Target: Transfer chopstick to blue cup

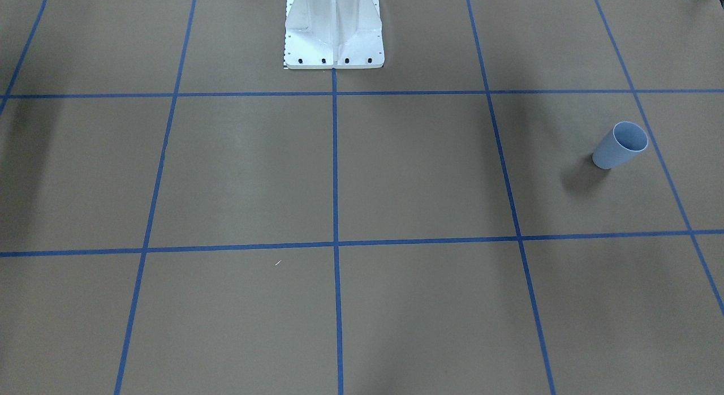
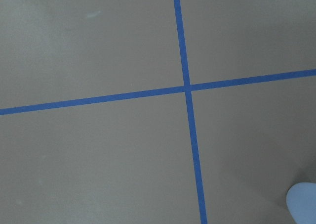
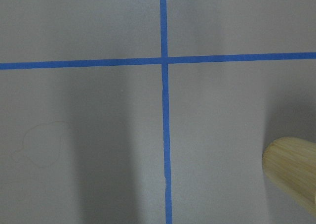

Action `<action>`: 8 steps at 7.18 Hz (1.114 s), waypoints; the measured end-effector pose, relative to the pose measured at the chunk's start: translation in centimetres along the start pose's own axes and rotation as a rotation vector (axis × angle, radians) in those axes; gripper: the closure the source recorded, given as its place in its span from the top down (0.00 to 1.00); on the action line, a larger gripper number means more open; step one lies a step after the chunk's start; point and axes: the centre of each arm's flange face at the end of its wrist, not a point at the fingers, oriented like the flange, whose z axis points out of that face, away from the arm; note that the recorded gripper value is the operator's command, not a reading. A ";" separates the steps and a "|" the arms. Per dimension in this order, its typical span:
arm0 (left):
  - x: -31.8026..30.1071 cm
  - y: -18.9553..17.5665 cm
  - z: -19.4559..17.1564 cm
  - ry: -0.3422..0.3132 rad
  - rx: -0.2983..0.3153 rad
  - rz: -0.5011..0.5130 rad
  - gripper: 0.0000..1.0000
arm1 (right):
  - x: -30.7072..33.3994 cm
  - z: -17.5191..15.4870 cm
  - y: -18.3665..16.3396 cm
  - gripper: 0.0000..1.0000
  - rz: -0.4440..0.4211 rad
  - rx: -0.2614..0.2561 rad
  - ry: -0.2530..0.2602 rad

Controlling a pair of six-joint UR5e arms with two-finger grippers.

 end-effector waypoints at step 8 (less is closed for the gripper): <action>11.6 -0.2 6.5 0.101 -0.023 -0.010 0.99 | -0.5 -0.6 0.3 1.00 -0.010 0.013 -0.002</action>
